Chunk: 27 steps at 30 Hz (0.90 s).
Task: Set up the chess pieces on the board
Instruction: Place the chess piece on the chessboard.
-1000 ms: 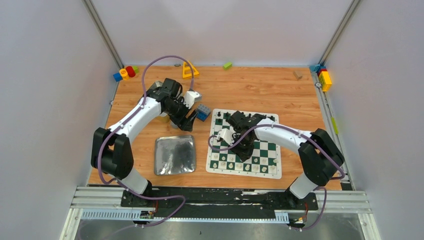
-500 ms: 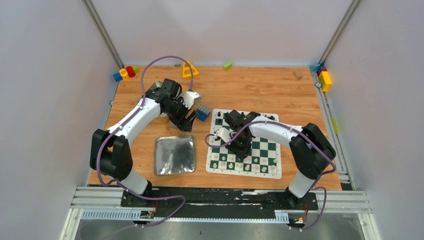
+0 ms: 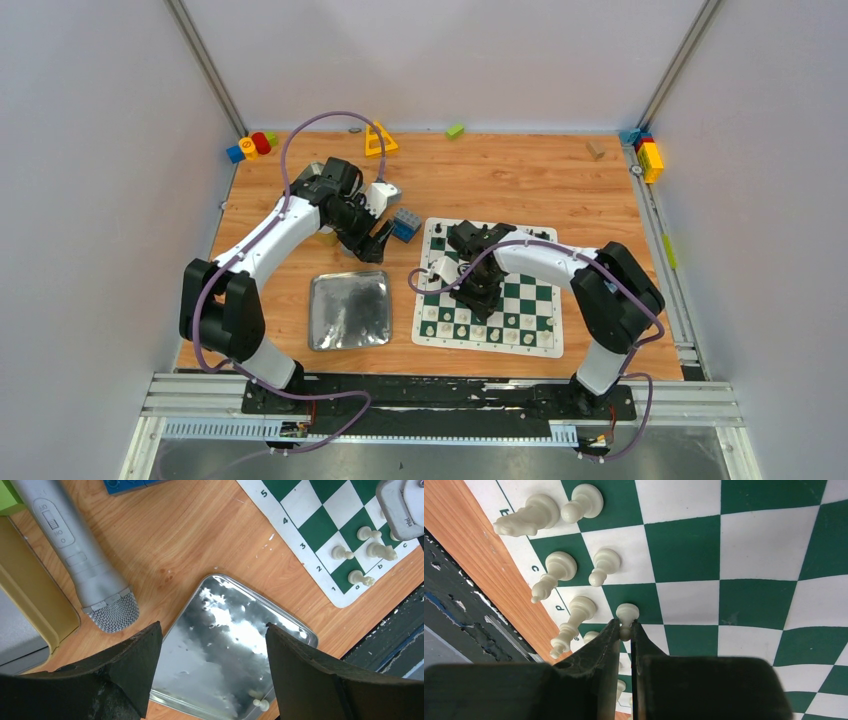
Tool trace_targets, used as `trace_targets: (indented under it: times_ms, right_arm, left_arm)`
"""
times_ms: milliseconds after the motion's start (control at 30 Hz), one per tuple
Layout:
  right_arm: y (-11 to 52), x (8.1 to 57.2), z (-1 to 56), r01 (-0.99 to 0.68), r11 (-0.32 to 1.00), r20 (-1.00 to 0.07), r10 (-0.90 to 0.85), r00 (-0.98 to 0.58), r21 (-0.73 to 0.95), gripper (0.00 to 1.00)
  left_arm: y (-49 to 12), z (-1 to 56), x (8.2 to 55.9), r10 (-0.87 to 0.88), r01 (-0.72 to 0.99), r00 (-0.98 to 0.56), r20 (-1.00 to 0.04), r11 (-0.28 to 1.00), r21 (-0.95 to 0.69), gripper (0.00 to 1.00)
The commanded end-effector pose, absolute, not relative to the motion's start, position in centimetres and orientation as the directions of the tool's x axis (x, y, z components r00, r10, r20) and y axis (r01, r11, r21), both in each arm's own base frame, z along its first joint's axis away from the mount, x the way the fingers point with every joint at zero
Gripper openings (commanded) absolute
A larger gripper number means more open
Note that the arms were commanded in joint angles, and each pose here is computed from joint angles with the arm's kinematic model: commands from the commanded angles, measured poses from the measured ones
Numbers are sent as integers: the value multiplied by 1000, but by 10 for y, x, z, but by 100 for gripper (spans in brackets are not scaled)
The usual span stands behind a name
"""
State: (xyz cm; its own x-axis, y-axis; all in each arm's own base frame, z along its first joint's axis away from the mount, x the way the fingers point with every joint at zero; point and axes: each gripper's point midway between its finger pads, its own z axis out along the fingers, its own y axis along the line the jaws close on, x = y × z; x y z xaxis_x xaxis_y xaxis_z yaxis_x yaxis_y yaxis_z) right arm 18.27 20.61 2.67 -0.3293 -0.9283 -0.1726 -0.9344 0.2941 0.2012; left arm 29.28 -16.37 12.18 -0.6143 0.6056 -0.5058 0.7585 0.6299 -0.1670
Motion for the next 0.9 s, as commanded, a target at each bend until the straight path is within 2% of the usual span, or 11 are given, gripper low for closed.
trace_targets:
  times_ms: [0,400,700,867]
  right_arm:
    - [213,191,31,-942,277,-201,-928,-313,187,4]
    - [218,191,30,-938,282,-210,-923,-323,204,13]
    - [220,196,33,-939,287,-222,-919,-326,188,29]
    - [220,202,39,-942,297,-238,-914,-328,158,35]
  left_arm:
    - [-165,137,297,589,767,-586,-557,626,-144,83]
    - [-164,136,297,591,766,-586,-555,627,-141,84]
    - [-163,136,296,593,768,-584,-555,625,-140,84]
    - [-160,136,297,599,768,-576,-556,629,-118,86]
